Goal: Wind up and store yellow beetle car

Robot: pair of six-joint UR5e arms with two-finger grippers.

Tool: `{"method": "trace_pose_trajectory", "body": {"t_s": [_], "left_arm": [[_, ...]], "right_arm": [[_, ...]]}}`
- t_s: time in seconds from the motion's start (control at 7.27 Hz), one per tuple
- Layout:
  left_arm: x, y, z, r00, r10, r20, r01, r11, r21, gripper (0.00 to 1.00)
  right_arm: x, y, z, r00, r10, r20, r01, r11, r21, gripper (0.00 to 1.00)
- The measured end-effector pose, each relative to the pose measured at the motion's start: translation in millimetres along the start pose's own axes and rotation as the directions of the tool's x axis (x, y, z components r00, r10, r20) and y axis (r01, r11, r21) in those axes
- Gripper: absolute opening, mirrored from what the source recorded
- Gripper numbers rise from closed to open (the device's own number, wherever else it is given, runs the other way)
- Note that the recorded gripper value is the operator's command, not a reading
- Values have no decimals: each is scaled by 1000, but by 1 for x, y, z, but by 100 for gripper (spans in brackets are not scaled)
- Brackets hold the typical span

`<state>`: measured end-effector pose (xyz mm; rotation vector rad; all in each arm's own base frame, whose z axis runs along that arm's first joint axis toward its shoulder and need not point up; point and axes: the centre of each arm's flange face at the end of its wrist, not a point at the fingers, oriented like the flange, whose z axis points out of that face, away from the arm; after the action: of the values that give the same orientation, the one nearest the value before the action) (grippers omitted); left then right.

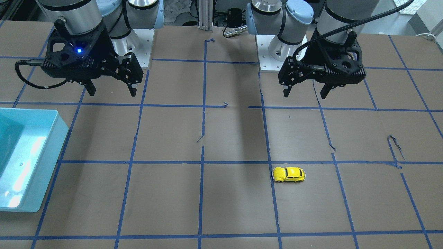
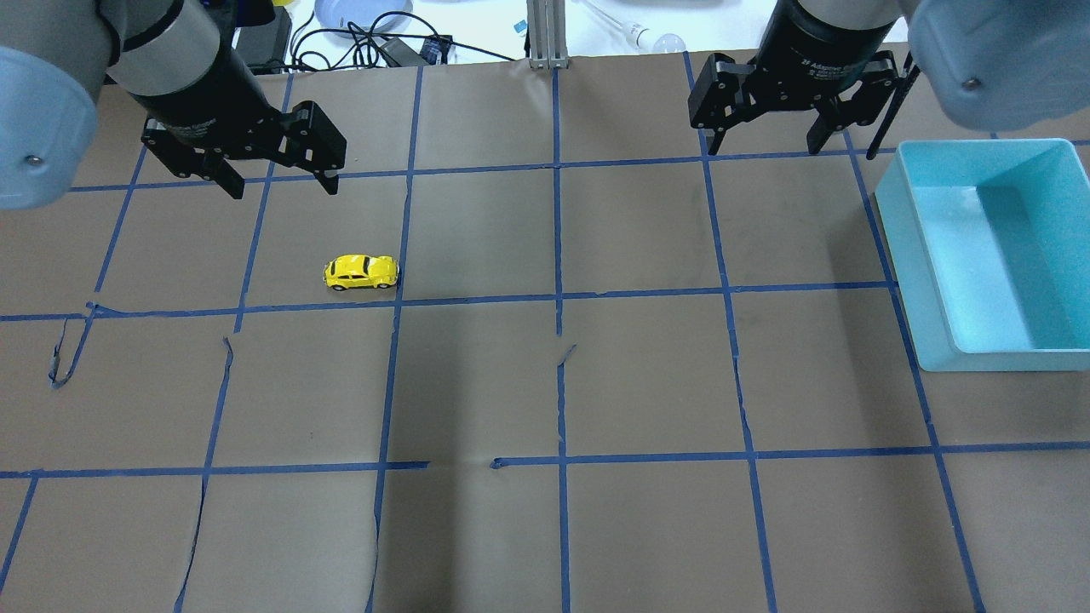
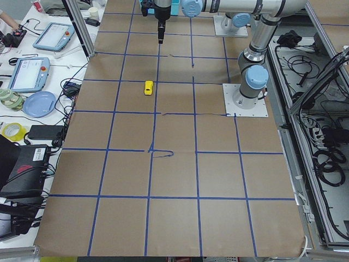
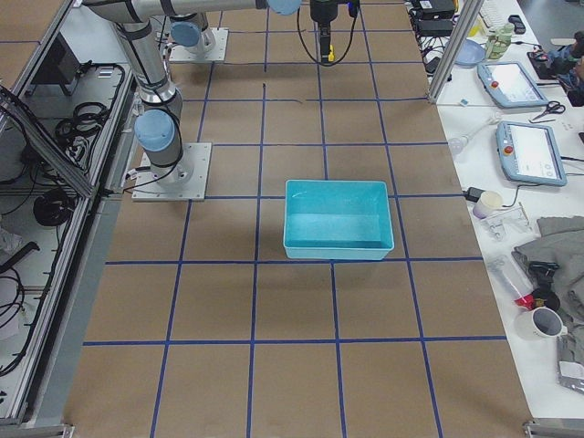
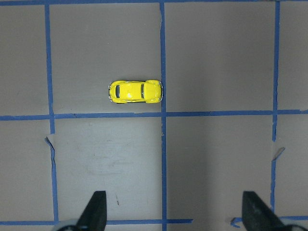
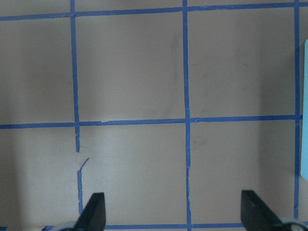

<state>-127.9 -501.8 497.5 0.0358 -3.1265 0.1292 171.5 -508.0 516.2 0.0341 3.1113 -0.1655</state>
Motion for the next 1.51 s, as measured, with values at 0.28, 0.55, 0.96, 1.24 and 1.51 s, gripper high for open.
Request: {"method": "trace_pose_trajectory", "body": {"t_s": [0.28, 0.55, 0.96, 1.24, 1.51], "left_arm": [[0, -2, 1, 1000, -20, 0, 20, 1000, -1, 100], [0, -3, -1, 1000, -24, 0, 24, 1000, 3, 100], [1, -5, -1, 1000, -25, -1, 25, 1000, 4, 100], [1, -6, 1, 999, -37, -6, 37, 999, 2, 100], [1, -7, 5, 999, -45, -2, 45, 999, -5, 100]], "right_arm": [[0, 0, 0, 1000, 0, 0, 0, 1000, 0, 100], [0, 0, 0, 1000, -1, 0, 1, 1000, 1, 100], [1, 0, -1, 1000, -5, -13, 5, 1000, 1, 100], [2, 2, -1, 1000, -7, -17, 7, 1000, -7, 100], [1, 4, -1, 1000, -10, -19, 9, 1000, -28, 100]]}}
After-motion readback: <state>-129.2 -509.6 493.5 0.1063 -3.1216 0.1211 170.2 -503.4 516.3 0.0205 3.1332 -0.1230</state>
